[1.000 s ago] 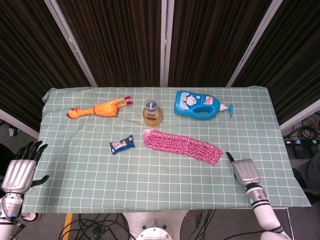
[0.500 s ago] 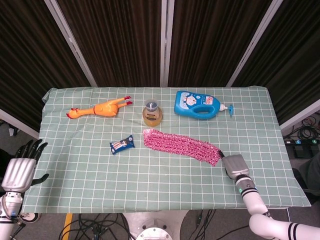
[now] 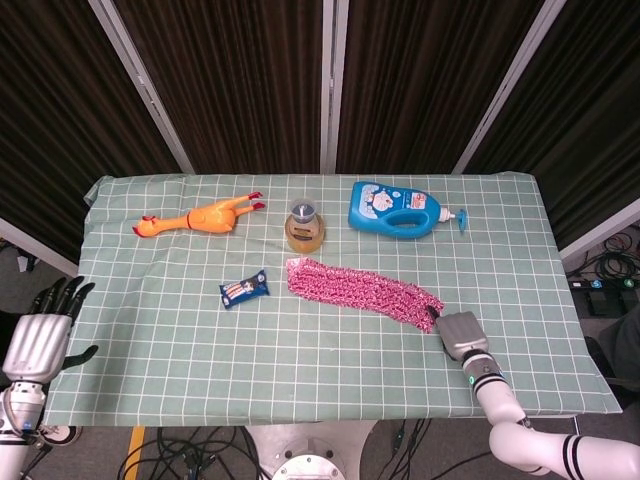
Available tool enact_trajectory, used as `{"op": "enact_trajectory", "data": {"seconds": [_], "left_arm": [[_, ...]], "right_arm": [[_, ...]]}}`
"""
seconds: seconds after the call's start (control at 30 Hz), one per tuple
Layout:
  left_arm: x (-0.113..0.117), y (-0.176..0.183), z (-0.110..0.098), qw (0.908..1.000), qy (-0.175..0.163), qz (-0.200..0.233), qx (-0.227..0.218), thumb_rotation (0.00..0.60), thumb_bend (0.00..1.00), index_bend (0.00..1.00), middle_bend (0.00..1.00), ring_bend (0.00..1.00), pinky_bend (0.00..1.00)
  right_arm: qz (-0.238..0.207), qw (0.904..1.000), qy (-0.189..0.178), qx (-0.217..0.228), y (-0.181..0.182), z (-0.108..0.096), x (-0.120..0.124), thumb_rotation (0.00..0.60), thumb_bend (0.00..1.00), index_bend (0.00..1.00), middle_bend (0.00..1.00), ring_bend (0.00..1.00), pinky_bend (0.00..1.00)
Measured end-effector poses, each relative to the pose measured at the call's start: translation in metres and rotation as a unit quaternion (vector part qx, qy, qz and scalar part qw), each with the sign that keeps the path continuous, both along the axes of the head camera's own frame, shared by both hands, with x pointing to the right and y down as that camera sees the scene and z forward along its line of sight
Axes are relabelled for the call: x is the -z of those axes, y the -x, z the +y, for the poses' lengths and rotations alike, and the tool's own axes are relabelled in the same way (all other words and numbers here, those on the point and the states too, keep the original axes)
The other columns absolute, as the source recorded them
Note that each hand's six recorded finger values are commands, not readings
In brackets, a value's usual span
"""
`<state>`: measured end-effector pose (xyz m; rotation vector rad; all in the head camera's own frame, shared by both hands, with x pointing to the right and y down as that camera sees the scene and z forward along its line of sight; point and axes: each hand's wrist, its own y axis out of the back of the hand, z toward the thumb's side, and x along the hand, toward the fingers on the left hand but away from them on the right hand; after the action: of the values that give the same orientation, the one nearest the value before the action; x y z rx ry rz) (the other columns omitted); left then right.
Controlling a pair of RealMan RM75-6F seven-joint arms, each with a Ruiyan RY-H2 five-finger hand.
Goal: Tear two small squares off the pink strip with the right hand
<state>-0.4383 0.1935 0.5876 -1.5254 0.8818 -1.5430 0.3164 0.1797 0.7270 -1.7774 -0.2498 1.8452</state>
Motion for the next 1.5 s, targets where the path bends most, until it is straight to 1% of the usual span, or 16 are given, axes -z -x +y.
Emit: {"op": "enact_trajectory", "data": {"seconds": [0.23,0.33,0.47,0.67,0.9,1.13,1.5], "left_arm": [[0.001,-0.003,0.000,1.0000,-0.002,0.000,-0.002,0.600,0.14,0.10,0.05,0.01,0.14],[0.001,-0.003,0.000,1.0000,-0.002,0.001,0.000,0.600,0.14,0.10,0.05,0.01,0.14],[0.002,-0.002,0.000,1.0000,-0.003,0.001,0.001,0.600,0.14,0.10,0.05,0.01,0.14],[0.004,-0.002,0.000,1.0000,-0.005,0.001,0.002,0.600,0.14,0.10,0.05,0.01,0.14],[0.011,0.000,-0.002,0.9998,-0.017,0.007,0.009,0.600,0.14,0.10,0.05,0.01,0.14],[0.016,0.002,-0.004,0.9996,-0.022,0.010,0.013,0.600,0.14,0.10,0.05,0.01,0.14],[0.017,0.004,-0.004,0.9995,-0.025,0.012,0.015,0.600,0.14,0.10,0.05,0.01,0.14]], "right_arm": [[0.008,0.9997,-0.011,0.020,0.000,0.006,0.005,0.600,1.00,0.13,0.93,0.82,0.73],[0.011,0.9992,-0.015,0.034,0.002,0.015,0.009,0.600,1.00,0.13,0.93,0.82,0.73],[0.010,0.9988,-0.004,0.048,0.005,0.029,0.011,0.600,1.00,0.14,0.93,0.82,0.73],[0.006,0.9977,0.027,0.062,0.010,0.047,0.013,0.600,1.00,0.15,0.93,0.82,0.73],[-0.006,0.9960,0.034,0.083,0.019,0.060,0.018,0.600,1.00,0.15,0.93,0.82,0.73],[-0.022,0.9941,0.033,0.101,0.029,0.068,0.027,0.600,1.00,0.15,0.93,0.82,0.73],[-0.042,0.9923,0.023,0.115,0.040,0.072,0.038,0.600,1.00,0.15,0.93,0.82,0.73]]}}
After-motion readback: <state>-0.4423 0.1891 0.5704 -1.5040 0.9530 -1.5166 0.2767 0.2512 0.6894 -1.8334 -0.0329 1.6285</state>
